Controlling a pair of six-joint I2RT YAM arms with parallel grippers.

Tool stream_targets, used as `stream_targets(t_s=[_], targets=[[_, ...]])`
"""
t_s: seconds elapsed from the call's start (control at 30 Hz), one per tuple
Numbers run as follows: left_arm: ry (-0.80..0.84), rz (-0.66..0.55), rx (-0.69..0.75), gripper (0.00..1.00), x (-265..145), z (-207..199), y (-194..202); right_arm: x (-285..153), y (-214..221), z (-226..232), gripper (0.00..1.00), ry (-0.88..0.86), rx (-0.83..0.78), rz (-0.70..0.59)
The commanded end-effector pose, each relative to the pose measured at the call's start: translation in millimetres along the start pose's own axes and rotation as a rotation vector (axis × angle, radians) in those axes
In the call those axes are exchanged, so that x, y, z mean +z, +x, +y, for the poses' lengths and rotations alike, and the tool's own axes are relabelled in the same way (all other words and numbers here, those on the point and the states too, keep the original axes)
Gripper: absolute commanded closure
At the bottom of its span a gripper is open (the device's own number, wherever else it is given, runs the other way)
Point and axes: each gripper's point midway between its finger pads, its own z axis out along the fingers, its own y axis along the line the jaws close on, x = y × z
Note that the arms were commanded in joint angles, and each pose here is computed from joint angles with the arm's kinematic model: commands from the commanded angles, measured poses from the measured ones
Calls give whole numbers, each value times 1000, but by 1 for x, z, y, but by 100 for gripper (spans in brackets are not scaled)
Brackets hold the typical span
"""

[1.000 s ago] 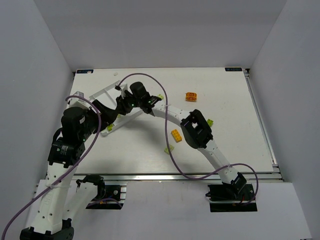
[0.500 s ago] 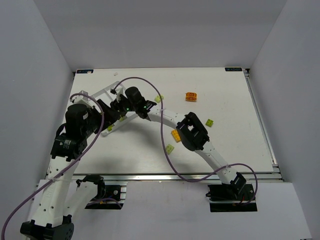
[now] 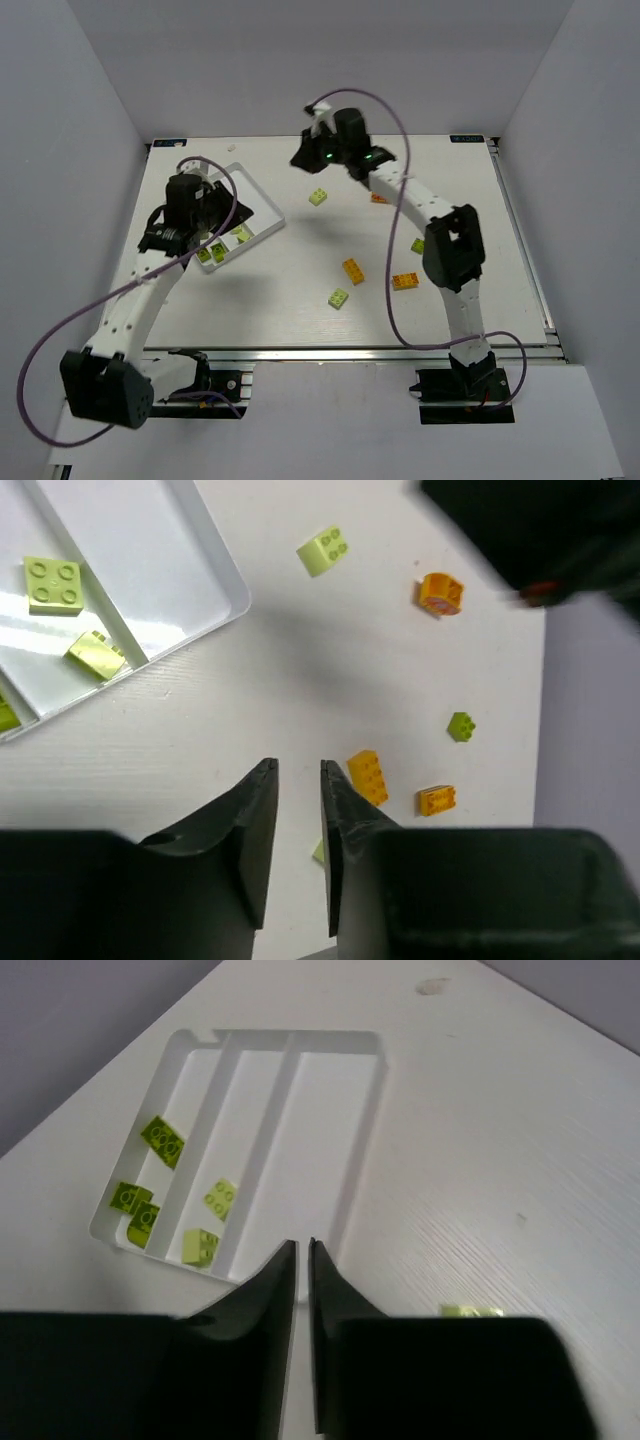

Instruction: Sort the legos into containers by color

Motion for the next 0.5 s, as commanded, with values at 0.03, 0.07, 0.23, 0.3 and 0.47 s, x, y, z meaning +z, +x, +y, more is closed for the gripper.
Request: stream_targets(t_s=[0.03,0.07,0.23,0.3,0.47], targets=[[73,70,59,49,55,-15,-5,-87,-9,-49,62,-11,47,100],[75,89,73,41,67,-18,-5,-107,-12,-56,53,-23,46,106],[40,235,222,25,135,-34,19,-175,7,-42,24,-208,27,136],[-12,263,291,24,166,-31,24,-200,10,-46,23,-229,-4,125],[-90,249,461,24,214,-32,32,-238,22,-44,22,-258,-5,112]])
